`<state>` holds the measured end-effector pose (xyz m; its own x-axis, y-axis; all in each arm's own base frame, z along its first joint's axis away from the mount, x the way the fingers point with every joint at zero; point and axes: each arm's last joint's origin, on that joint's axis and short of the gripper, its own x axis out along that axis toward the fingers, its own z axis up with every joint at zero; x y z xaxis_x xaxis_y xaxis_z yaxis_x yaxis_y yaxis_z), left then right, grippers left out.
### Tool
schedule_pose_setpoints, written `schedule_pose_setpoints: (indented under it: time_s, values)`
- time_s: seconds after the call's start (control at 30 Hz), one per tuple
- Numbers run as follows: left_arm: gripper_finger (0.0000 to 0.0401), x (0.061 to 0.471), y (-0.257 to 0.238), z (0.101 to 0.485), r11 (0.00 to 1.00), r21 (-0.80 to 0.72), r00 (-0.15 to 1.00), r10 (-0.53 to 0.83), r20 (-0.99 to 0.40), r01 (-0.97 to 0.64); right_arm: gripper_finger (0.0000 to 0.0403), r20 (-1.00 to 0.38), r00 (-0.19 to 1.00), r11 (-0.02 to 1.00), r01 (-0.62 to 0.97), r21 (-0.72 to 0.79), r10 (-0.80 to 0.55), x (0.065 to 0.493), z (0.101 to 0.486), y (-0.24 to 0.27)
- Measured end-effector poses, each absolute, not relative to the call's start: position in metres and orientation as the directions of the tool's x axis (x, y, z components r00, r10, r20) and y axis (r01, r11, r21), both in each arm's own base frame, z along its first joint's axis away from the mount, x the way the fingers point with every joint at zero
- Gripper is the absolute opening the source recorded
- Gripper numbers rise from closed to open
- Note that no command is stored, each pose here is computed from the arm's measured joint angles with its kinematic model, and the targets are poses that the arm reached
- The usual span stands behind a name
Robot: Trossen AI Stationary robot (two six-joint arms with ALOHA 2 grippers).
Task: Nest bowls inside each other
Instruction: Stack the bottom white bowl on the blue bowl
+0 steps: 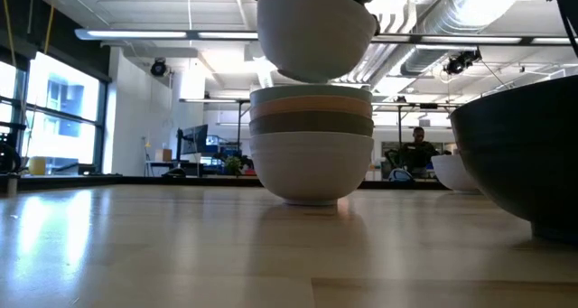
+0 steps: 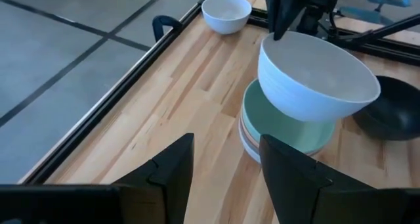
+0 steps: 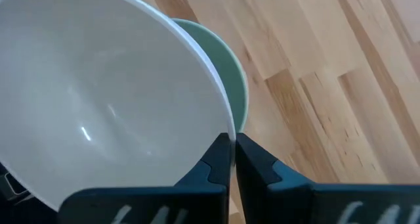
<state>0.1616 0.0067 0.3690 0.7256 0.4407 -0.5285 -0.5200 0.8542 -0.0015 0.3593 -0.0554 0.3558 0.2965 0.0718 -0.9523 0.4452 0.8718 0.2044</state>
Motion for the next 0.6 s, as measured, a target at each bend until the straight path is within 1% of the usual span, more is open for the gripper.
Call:
schedule_pose_setpoints:
  time_s: [0.27, 0.6]
  values:
    - [0.0164, 0.160, 0.007, 0.370, 0.852, 0.001, 0.727, 0.448, -0.521, -0.524, 0.0000, -0.955, 0.287, 0.864, 0.462, 0.201, 0.068, 0.361, 0.353, -0.056]
    - [0.0164, 0.160, 0.004, 0.370, 0.860, 0.000, 0.735, 0.435, -0.520, -0.510, 0.0000, -0.972, 0.217, 0.870, 0.457, 0.184, 0.091, 0.377, 0.328, -0.055]
